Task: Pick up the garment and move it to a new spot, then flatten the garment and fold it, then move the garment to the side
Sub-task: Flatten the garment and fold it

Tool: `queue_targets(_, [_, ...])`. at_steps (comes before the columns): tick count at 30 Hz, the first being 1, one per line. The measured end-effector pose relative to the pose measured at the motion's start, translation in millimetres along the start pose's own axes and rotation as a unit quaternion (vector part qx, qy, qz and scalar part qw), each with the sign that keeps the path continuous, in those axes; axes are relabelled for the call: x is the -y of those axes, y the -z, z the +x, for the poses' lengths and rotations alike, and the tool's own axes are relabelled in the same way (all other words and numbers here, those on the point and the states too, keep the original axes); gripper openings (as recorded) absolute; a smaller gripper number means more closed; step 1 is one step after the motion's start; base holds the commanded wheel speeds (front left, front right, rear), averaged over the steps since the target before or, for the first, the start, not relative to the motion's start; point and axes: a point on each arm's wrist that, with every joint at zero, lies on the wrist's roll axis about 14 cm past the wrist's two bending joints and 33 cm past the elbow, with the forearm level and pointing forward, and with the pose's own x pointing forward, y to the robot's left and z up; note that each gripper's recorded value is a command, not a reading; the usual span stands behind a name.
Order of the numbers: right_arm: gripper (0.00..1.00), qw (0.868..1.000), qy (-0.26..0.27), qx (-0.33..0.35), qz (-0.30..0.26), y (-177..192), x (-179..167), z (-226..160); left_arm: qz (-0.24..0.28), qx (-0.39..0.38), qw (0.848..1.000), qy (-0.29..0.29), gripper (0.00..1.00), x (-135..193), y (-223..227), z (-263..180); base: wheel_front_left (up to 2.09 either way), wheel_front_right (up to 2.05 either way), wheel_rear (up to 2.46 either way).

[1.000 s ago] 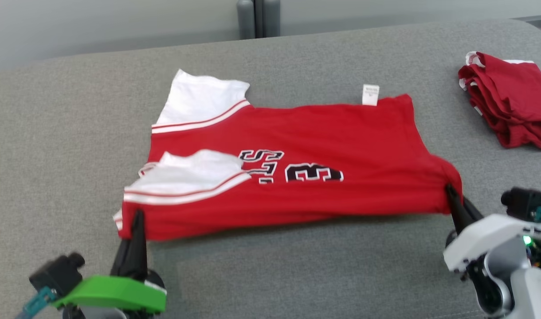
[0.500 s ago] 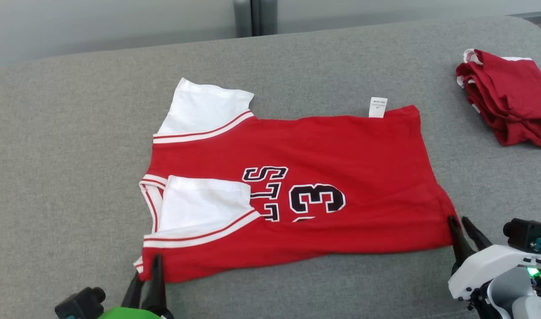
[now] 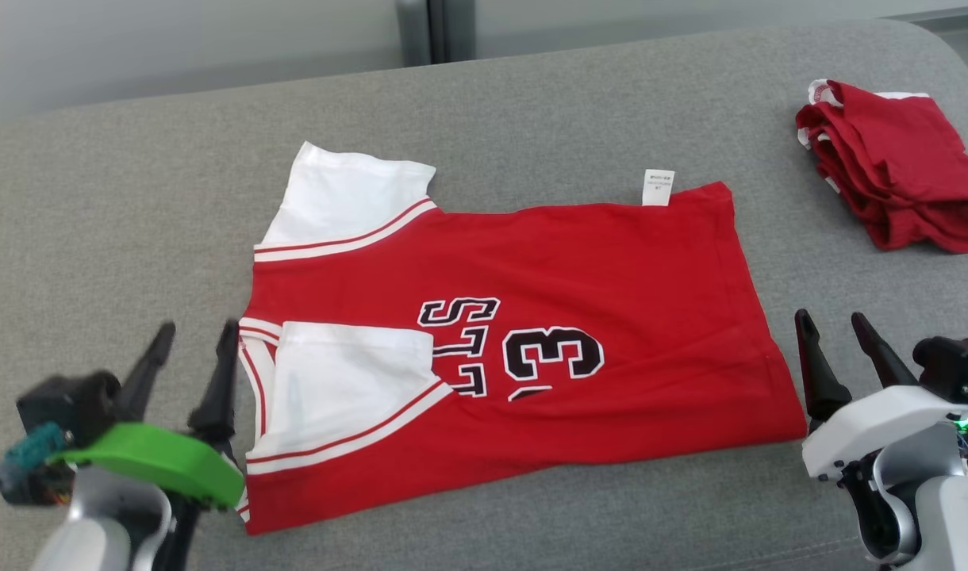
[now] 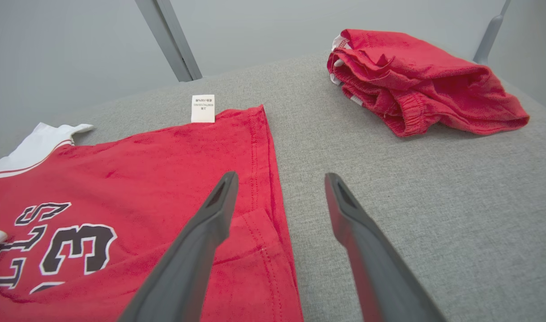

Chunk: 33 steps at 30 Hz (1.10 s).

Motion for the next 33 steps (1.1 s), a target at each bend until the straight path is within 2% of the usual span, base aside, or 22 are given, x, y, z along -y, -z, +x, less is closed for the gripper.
queue_targets(2, [1.0,1.0,-0.007,0.008,-0.005,-7,-5,6,0.047,0.02,0.998,0.033,1.0,8,-32,21,0.0,0.0,0.0])
queue_targets(6, [1.0,0.999,-0.031,0.018,-0.021,-20,-23,22,0.1,0.045,0.991,0.08,1.0,26,-85,60,0.0,0.0,0.0])
queue_targets(13, [1.0,0.997,-0.063,0.018,-0.036,-24,-45,49,0.158,-0.011,0.978,0.137,1.0,47,-101,120,0.0,0.0,0.0])
queue_targets(17, [1.0,0.997,-0.07,0.008,-0.043,-16,-48,61,0.139,-0.064,0.979,0.133,1.0,37,-81,154,0.0,0.0,0.0])
queue_targets(23, [1.0,0.996,-0.07,-0.007,-0.054,0,-44,79,0.158,-0.15,0.971,0.098,1.0,-2,-32,195,0.0,0.0,0.0])
queue_targets(33, [1.0,0.996,-0.047,-0.036,-0.072,28,-22,95,0.148,-0.253,0.951,0.103,1.0,-17,49,230,0.0,0.0,0.0])
